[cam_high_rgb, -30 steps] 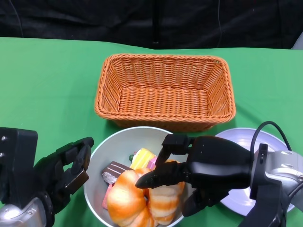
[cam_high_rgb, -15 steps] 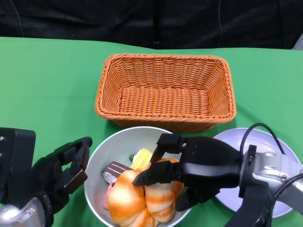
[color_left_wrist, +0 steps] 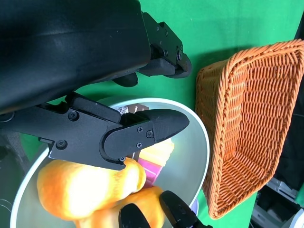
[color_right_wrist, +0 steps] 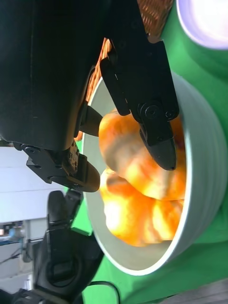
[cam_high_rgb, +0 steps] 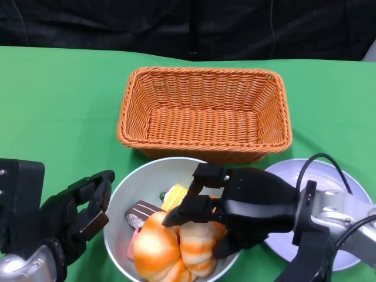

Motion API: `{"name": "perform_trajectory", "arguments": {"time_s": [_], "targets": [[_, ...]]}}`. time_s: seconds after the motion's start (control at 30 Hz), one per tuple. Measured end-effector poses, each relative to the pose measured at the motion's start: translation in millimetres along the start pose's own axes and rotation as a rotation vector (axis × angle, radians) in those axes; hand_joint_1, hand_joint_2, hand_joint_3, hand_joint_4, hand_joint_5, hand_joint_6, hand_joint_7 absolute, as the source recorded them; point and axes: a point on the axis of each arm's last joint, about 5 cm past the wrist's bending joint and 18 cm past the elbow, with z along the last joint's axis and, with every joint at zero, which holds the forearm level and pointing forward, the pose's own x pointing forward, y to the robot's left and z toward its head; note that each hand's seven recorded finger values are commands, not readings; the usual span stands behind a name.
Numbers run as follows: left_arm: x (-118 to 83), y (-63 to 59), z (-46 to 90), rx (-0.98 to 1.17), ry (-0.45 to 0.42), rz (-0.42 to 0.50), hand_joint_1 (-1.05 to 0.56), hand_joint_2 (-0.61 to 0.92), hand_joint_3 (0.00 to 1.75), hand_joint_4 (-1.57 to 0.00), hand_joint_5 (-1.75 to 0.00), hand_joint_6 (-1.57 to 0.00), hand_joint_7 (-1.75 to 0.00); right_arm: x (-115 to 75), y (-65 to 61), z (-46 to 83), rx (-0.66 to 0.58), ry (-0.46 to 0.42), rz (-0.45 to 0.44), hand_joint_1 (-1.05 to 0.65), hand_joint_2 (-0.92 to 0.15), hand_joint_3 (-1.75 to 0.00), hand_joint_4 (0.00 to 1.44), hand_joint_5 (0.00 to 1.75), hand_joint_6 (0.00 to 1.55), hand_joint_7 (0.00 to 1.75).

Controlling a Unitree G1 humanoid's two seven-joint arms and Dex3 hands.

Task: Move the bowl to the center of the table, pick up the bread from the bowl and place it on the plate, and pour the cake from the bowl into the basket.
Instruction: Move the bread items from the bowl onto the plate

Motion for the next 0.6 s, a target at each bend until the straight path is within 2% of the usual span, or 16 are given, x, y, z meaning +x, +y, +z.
{"name": "perform_trajectory", "arguments": {"time_s": [0.4, 0.53, 0.57, 0.6], "targets": [[0.4, -0.8, -0.4, 0.014, 0.002, 0.010, -0.58, 0.92, 0.69, -0.05, -0.82, -0.37, -0.03, 5.2, 2.4, 1.5, -0.005, -0.001, 0.001, -0.40, -0.91, -0.15, 0.14, 1.06, 0.25, 0.59], [0.2, -0.4, -0.3, 0.013, 0.001, 0.013, -0.58, 0.92, 0.70, -0.01, -0.80, -0.34, -0.01, 5.9, 3.6, 1.1, 0.002, -0.003, -0.019, -0.34, -0.89, -0.16, 0.35, 1.12, 0.43, 0.67], [0.1, -0.2, -0.2, 0.010, 0.001, 0.014, -0.58, 0.92, 0.71, -0.01, -0.81, -0.34, -0.01, 6.1, 4.6, 0.9, 0.007, -0.005, -0.032, -0.34, -0.89, -0.15, 0.47, 1.15, 0.55, 0.73], [0.0, 0.1, -0.2, 0.006, 0.001, 0.014, -0.58, 0.92, 0.71, -0.01, -0.81, -0.33, 0.00, 6.2, 5.7, 0.8, 0.012, -0.007, -0.049, -0.34, -0.90, -0.14, 0.52, 1.15, 0.59, 0.75]]}}
